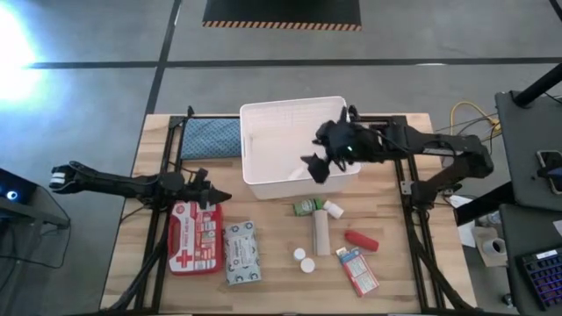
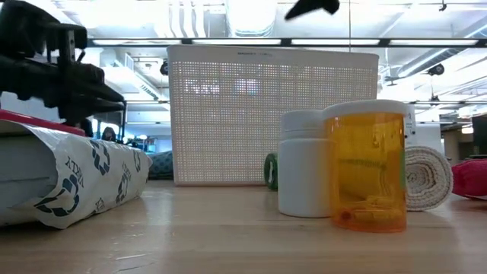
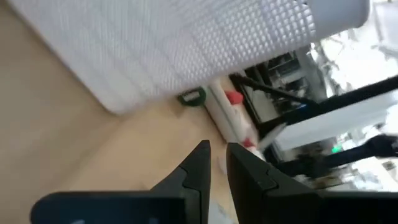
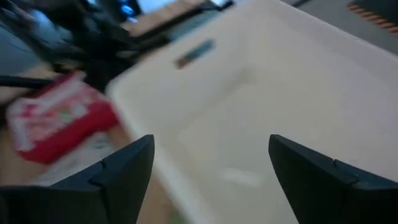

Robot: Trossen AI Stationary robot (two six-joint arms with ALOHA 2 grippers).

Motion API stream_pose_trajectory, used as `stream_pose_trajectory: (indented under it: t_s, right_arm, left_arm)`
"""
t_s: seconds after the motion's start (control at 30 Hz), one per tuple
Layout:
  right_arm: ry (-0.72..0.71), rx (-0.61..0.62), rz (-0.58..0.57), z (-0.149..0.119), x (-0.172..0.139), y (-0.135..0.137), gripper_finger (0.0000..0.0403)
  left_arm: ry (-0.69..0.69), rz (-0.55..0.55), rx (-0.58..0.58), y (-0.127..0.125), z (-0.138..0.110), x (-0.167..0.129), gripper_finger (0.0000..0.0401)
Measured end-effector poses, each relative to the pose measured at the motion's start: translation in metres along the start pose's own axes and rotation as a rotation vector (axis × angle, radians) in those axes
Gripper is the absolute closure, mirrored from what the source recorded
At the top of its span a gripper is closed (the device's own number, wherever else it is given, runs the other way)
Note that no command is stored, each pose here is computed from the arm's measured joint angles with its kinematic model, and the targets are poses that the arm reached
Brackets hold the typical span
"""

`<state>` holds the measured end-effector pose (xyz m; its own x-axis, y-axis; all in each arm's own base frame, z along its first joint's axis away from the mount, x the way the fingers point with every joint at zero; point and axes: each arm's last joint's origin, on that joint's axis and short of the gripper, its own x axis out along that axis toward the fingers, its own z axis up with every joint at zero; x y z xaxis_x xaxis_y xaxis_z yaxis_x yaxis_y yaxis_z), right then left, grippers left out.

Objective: Pick & place medical supplies in basket/bin
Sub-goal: Put the red first aid kit into the bin

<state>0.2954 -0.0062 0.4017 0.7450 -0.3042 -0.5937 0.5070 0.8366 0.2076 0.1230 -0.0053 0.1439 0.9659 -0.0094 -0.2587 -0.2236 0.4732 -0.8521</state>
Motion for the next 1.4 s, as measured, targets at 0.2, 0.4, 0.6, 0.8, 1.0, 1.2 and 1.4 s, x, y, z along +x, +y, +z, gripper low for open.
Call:
stream_pose_trajectory:
  t_s: [0.2,0.4,0.6,0.8,1.0,1.2,1.4]
  right_arm:
    - [-0.026,0.045,0.1,-0.007,-0.016,0.023,0.0113]
    - [0.136,0.077,0.07,-0.032,-0.019,0.034,0.0117]
    - [0.205,0.103,0.062,-0.051,-0.014,0.053,0.012]
    - [0.329,0.085,-0.04,-0.073,-0.008,0.058,0.0122]
    - [0.398,0.064,-0.102,-0.086,0.0,0.063,0.0124]
    - [0.437,0.069,-0.103,-0.091,0.008,0.067,0.0126]
    - [0.448,0.069,-0.105,-0.093,0.011,0.068,0.0136]
  left_arm:
    - [-0.06,0.038,-0.018,0.001,0.002,0.0,0.0368]
    - [-0.118,-0.068,0.004,-0.016,0.011,-0.001,0.0368]
    - [-0.164,-0.16,0.011,-0.045,0.026,-0.005,0.0368]
    - [-0.175,-0.188,0.06,-0.064,0.035,-0.005,0.0368]
    - [-0.048,-0.133,0.237,-0.087,0.041,-0.002,0.0356]
    - [0.269,0.211,0.422,-0.11,0.045,-0.002,0.0291]
    - [0.488,0.404,0.529,-0.129,0.051,-0.004,0.0254]
